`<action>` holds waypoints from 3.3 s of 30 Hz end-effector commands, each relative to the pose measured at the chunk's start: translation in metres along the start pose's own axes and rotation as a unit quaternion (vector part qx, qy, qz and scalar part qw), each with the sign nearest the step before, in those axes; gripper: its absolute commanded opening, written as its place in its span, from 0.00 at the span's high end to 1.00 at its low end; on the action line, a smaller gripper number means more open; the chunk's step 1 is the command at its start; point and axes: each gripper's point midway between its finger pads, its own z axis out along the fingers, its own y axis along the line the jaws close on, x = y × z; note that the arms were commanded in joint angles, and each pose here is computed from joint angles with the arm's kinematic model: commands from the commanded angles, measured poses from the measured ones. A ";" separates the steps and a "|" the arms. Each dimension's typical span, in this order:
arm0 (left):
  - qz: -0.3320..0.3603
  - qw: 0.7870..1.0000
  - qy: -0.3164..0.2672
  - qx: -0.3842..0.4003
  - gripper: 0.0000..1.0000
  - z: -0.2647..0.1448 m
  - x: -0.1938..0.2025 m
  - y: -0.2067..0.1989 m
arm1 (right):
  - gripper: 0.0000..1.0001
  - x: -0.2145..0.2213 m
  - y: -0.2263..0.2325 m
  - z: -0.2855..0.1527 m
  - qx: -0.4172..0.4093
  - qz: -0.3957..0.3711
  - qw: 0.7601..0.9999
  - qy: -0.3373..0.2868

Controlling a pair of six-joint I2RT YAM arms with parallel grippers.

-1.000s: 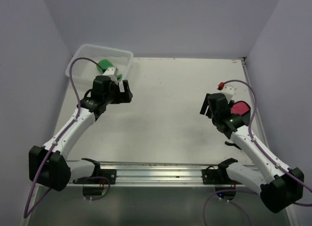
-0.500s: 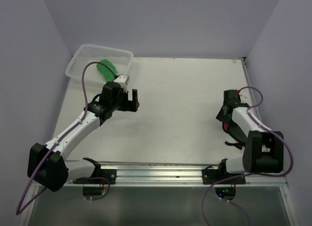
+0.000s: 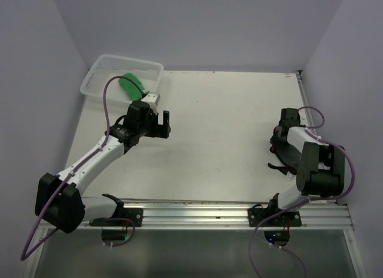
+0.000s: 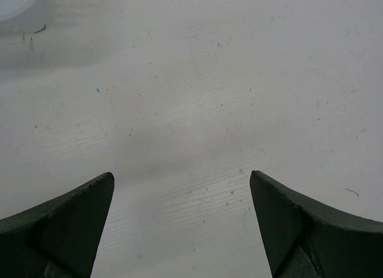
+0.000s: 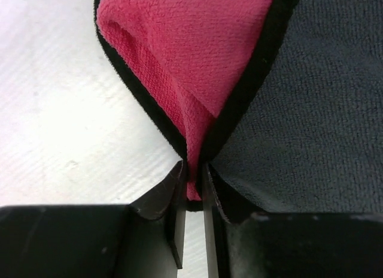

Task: Roll the towels
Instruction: Move the towel to the center of the board, then flatten the towel

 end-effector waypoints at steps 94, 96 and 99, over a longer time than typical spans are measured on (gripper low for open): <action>-0.121 0.991 0.038 0.043 0.01 0.079 0.009 -0.040 | 1.00 0.223 0.117 -0.218 -0.398 -0.392 0.817 0.143; -0.130 0.989 0.042 0.062 0.01 0.083 0.016 -0.046 | 1.00 0.227 0.116 -0.215 -0.405 -0.383 0.817 0.147; -0.147 0.984 0.069 0.074 0.01 0.090 0.044 -0.049 | 1.00 0.229 0.118 -0.212 -0.403 -0.381 0.818 0.150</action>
